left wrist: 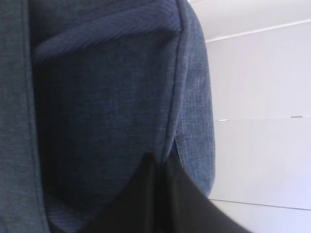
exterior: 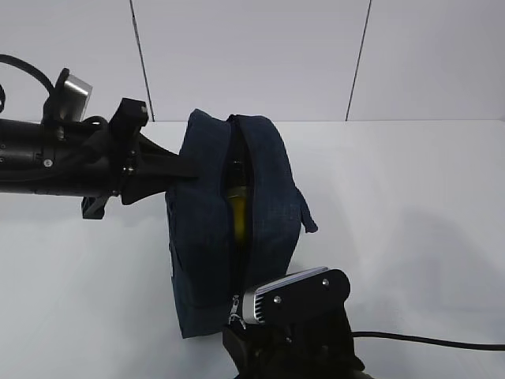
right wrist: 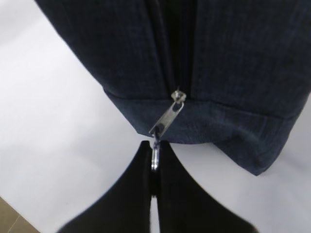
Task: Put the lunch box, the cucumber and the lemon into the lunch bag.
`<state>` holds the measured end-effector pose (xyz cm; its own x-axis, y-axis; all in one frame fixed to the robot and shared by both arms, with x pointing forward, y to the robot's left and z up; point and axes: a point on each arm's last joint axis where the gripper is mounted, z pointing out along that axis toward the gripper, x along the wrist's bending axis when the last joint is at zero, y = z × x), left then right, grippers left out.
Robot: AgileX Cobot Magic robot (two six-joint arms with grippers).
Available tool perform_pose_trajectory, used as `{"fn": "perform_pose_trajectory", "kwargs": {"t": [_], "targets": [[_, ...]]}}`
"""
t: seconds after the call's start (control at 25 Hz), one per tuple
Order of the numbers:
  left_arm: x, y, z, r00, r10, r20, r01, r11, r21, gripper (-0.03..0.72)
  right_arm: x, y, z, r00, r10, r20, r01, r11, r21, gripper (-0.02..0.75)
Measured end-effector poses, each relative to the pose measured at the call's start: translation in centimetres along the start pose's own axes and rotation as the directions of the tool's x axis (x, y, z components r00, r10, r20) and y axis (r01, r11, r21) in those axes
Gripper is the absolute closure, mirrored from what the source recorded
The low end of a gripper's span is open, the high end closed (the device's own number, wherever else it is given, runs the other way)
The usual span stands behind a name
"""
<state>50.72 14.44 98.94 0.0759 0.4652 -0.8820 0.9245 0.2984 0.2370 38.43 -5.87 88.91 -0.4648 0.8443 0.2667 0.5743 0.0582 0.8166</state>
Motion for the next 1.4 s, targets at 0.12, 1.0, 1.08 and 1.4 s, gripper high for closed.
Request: {"fn": "perform_pose_trajectory", "kwargs": {"t": [0.12,1.0,1.08,1.4], "targets": [[0.0,0.0,0.0,1.000,0.002,-0.005,-0.002,1.000,-0.002,0.694,0.0,0.1,0.0,1.000,-0.003,0.001,0.003,1.000,-0.006,0.730],[0.2,0.1,0.0,1.000,0.006,-0.019,-0.006,1.000,-0.008,0.694,0.7,2.3,-1.3,0.984,-0.180,-0.005,0.180,0.983,-0.038,0.730],[0.2,0.1,0.0,1.000,0.008,-0.021,-0.008,1.000,-0.008,0.694,0.9,2.3,-1.2,0.977,-0.212,-0.008,0.212,0.977,-0.024,0.730],[0.2,0.1,0.0,1.000,0.009,-0.022,-0.009,1.000,-0.007,0.694,0.9,3.4,-2.0,0.954,-0.299,0.013,0.300,0.953,-0.041,0.730]]}}
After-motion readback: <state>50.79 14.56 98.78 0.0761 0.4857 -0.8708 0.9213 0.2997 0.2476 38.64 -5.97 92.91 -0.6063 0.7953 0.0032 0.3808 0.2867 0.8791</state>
